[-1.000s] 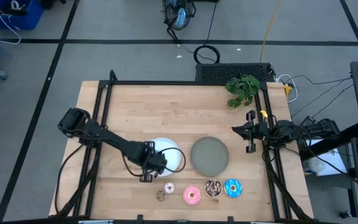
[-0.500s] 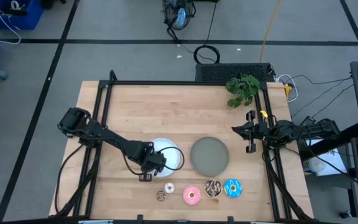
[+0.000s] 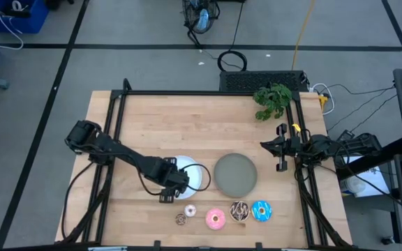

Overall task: Pick & Place donuts
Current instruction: Put the small orange donut on the white plate, then put the small white donut on the white plate

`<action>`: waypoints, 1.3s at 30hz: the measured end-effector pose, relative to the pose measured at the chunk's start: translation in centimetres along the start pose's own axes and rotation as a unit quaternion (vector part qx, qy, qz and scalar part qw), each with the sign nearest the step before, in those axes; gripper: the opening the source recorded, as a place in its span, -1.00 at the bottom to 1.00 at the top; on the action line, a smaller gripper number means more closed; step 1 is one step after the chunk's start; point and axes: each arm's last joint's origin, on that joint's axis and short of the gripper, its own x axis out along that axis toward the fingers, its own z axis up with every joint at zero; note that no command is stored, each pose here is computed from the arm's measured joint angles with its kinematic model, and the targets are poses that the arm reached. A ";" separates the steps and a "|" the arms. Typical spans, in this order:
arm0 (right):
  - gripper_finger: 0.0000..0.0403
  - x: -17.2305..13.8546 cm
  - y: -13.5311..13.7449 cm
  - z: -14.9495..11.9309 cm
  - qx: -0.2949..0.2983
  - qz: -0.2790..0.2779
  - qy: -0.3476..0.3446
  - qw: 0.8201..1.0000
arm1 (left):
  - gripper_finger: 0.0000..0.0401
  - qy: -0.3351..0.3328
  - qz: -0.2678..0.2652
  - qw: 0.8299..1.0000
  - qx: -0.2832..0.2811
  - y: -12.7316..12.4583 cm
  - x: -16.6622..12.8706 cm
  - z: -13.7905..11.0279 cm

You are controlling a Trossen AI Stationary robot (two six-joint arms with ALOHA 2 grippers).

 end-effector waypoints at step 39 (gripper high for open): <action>-1.00 0.0 0.0 0.0 -0.001 0.000 0.000 1.000 | -0.92 -0.083 0.018 0.994 0.074 -3.6 -6.6 3.2</action>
